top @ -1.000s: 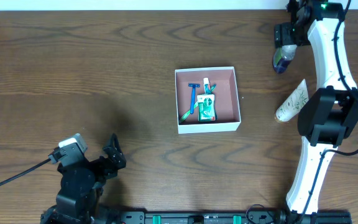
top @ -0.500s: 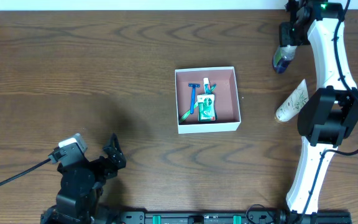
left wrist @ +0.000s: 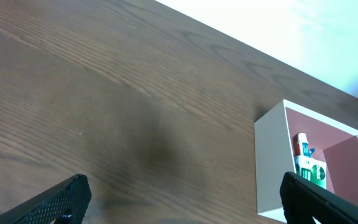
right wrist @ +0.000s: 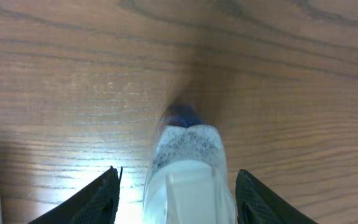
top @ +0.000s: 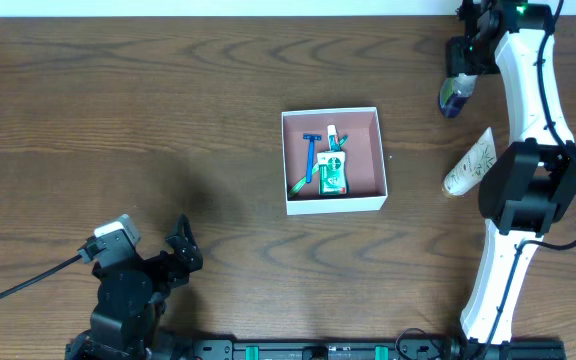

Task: Pack container
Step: 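Lower the right gripper and close it on the clear blue pump bottle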

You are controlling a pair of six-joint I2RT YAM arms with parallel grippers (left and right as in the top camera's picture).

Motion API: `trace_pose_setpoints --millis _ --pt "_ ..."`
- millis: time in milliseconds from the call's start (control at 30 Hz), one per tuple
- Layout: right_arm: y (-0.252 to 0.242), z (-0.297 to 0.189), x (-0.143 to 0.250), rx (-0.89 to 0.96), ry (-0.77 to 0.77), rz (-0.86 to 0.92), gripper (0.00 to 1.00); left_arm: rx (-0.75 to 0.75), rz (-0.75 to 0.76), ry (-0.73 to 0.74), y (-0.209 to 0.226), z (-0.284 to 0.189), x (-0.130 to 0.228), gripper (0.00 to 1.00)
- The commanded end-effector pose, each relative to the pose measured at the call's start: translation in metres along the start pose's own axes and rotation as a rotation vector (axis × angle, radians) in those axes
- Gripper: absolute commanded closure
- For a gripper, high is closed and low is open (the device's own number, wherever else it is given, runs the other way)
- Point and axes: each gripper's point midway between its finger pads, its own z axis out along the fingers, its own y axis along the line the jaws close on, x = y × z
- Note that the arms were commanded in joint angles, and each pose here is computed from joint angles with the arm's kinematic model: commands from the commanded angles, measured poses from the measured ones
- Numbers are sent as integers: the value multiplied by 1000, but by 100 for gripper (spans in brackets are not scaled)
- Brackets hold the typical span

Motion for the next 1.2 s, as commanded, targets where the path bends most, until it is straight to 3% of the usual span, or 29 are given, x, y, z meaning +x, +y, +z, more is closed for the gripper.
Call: trace_pose_setpoints --millis 0,267,1167 --pt "-1 -17 -14 -6 -49 18 43 -6 -13 -13 2 -1 -2 2" --pt "-2 -38 -19 -5 -60 19 44 -6 -13 -13 2 -1 -2 2" --pt "-15 -34 -7 -7 -18 65 45 -6 -13 -13 2 -1 -2 2"
